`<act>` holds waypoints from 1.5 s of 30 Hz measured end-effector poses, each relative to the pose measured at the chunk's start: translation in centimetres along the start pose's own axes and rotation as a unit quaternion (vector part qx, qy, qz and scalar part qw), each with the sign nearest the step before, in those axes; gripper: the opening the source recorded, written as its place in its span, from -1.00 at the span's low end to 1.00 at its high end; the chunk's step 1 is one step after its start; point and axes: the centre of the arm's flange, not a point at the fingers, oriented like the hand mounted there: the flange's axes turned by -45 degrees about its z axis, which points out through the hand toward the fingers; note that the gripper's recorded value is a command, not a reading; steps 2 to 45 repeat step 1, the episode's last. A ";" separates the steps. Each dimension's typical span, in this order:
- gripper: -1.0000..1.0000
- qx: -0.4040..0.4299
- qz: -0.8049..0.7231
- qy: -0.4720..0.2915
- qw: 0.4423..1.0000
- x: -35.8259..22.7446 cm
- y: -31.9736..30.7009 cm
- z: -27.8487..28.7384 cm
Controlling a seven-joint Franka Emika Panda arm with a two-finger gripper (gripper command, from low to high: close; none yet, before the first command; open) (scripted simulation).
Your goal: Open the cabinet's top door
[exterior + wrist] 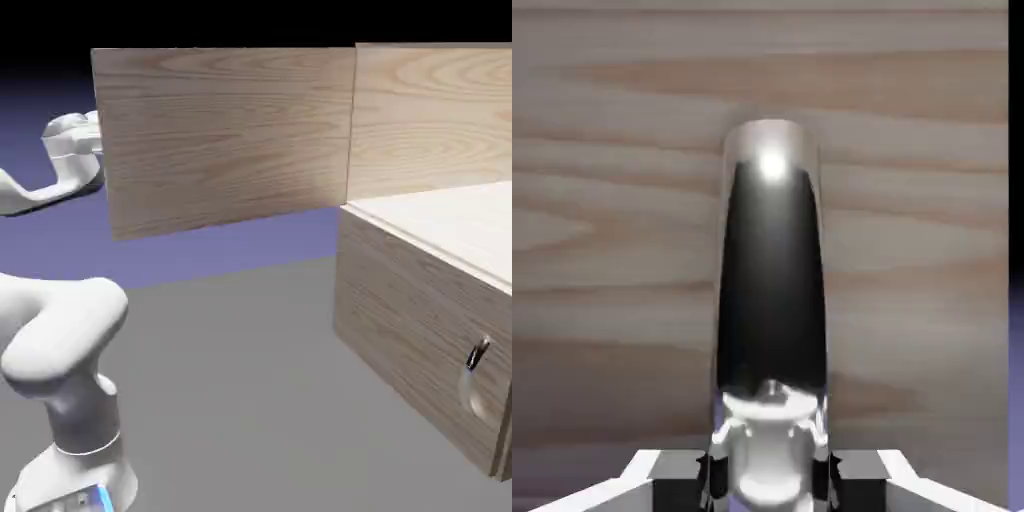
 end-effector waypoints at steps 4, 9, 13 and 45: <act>-1.00 -0.007 0.000 0.000 1.000 0.0 -0.2 -0.7; -1.00 -0.007 0.000 0.000 1.000 0.0 -0.2 -0.7; -1.00 -0.007 0.000 0.000 1.000 0.0 -0.2 -0.7; -1.00 -0.007 0.000 0.000 1.000 0.0 -0.2 -0.7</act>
